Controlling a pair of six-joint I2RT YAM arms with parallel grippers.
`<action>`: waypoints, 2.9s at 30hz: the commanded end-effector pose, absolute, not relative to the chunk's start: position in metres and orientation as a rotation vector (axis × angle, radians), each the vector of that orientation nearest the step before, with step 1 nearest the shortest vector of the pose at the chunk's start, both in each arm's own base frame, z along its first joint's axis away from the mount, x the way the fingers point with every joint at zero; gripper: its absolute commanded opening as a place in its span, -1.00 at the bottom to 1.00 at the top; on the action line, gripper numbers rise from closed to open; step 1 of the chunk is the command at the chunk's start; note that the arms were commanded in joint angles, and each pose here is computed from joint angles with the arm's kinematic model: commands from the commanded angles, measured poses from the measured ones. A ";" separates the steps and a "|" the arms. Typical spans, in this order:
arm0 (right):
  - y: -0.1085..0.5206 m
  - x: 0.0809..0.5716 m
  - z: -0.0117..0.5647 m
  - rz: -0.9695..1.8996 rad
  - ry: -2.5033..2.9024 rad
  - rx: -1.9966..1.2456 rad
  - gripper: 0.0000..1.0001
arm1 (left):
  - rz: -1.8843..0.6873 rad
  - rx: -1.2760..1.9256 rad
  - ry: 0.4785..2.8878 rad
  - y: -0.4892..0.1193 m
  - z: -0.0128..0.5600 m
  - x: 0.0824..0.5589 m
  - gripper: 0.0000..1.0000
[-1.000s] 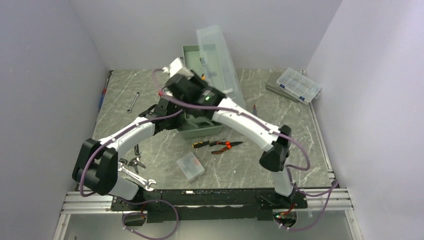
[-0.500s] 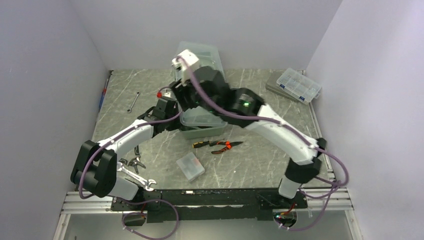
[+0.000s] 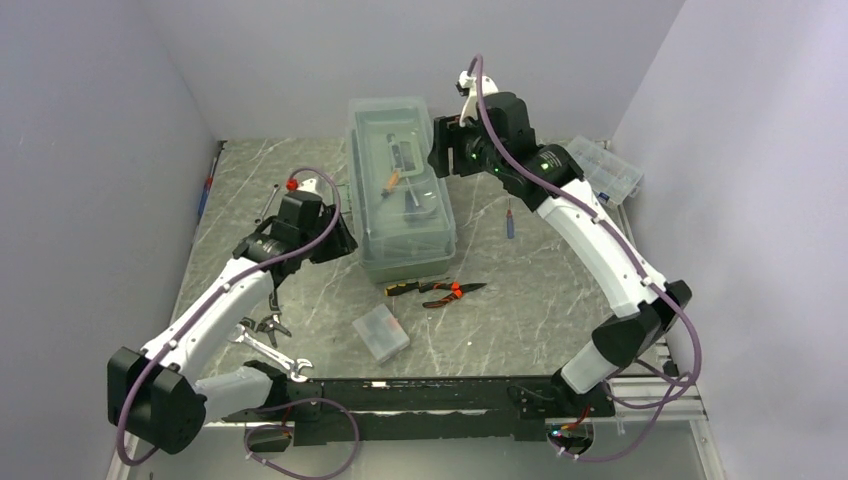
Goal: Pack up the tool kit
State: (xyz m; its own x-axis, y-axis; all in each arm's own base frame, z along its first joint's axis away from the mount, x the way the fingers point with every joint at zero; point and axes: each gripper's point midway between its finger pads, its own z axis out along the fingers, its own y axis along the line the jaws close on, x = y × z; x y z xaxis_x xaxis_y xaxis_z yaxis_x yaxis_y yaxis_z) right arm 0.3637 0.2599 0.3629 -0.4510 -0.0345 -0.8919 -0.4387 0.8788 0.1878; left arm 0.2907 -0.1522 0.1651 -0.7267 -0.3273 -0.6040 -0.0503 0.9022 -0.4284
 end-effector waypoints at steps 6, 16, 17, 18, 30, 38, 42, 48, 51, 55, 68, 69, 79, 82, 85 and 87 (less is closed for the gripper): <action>0.285 0.376 0.344 0.693 2.030 -0.374 0.55 | -0.569 -0.356 2.213 -0.102 0.205 0.296 0.25; 0.285 0.411 0.317 0.792 2.096 -0.272 0.74 | -0.854 -0.506 2.057 -0.078 0.185 0.363 0.88; 0.283 0.412 0.316 0.809 2.093 -0.257 0.74 | -0.890 -0.539 2.055 -0.075 0.179 0.369 0.65; 0.281 0.413 0.315 0.819 2.090 -0.245 0.72 | -0.935 -0.553 2.041 -0.074 0.177 0.375 0.42; 0.273 0.424 0.289 0.843 2.104 -0.255 0.72 | -0.882 -0.706 2.153 -0.048 0.121 0.432 -1.00; 0.279 0.428 0.266 0.905 2.145 -0.266 0.90 | -0.914 -0.749 2.193 -0.049 0.091 0.454 -1.00; 0.283 0.431 0.248 0.914 2.193 -0.252 0.99 | -0.935 -0.748 2.203 -0.053 0.087 0.462 -1.00; 0.283 0.432 0.224 0.912 2.237 -0.228 0.99 | -0.930 -0.716 2.225 -0.062 0.083 0.469 -1.00; 0.283 0.430 0.215 0.914 2.256 -0.218 0.99 | -0.946 -0.706 2.231 -0.069 0.082 0.473 -1.00; 0.283 0.429 0.205 0.925 2.272 -0.208 0.99 | -0.949 -0.694 2.246 -0.077 0.077 0.479 -1.00; 0.287 0.432 0.209 0.945 2.262 -0.234 0.98 | -1.054 -0.584 2.268 -0.130 0.087 0.492 -1.00; 0.287 0.432 0.209 0.944 2.263 -0.235 0.98 | -1.046 -0.558 2.264 -0.135 0.095 0.492 -1.00; 0.286 0.428 0.213 0.944 2.256 -0.236 0.98 | -0.871 -0.423 2.238 -0.142 0.144 0.488 -1.00; 0.285 0.428 0.214 0.944 2.255 -0.234 0.98 | -0.795 -0.366 2.259 -0.149 0.149 0.487 -1.00; 0.286 0.427 0.214 0.949 2.255 -0.236 0.98 | -0.713 -0.337 2.274 -0.151 0.151 0.485 -1.00; 0.285 0.426 0.215 0.946 2.253 -0.237 0.98 | -0.656 -0.333 2.275 -0.148 0.152 0.483 -1.00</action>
